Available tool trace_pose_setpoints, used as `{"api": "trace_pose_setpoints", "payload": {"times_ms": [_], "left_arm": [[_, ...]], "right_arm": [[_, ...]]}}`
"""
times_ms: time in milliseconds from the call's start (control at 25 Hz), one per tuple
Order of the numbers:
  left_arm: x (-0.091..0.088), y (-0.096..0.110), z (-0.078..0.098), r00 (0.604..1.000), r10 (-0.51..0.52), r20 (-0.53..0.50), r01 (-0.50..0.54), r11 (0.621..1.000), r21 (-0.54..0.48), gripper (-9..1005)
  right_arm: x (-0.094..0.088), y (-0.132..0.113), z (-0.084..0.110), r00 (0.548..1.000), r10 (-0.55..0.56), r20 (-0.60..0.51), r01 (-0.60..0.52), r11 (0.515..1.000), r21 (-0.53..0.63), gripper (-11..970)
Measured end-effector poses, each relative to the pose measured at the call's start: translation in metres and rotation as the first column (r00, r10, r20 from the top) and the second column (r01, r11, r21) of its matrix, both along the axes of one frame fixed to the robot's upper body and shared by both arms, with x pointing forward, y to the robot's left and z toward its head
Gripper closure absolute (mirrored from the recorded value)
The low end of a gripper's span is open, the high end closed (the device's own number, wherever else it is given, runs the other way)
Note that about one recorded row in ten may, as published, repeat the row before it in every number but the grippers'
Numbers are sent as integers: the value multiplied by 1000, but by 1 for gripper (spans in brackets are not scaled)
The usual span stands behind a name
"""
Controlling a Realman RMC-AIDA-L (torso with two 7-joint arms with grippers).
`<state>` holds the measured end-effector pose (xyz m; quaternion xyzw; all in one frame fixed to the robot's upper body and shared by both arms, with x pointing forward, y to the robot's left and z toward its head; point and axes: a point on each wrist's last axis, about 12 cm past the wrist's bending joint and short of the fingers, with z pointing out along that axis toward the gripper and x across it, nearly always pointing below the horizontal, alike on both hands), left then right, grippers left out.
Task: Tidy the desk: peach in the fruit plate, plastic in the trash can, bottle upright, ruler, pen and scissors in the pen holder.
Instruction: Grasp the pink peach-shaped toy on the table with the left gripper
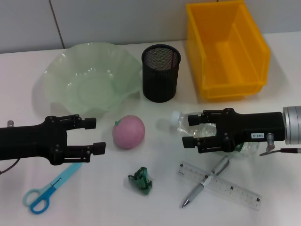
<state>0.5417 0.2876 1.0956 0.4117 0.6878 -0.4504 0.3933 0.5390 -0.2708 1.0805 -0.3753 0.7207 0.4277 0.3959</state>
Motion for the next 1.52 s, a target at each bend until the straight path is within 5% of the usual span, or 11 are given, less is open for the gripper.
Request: {"api": "trace_pose_setpoints", "payload": {"times_ms": [640, 960, 1240, 1520], "left_arm": [[2, -4, 1, 1000, -11, 4, 11, 1000, 4, 165], [19, -15, 13, 986, -40, 162, 33, 998, 46, 165], [44, -49, 29, 935, -195, 295, 127, 964, 233, 166], [65, -82, 31, 885, -360, 297, 184, 854, 487, 164]], "right_arm": [[-2, -1, -2, 1000, -5, -5, 5, 1000, 2, 176], [-2, -2, -3, 1000, -15, -7, 15, 1000, -4, 177], [-2, -3, -3, 1000, -22, -11, 22, 1000, -3, 177], [-3, -5, -4, 999, -32, -17, 32, 999, -4, 177]]}}
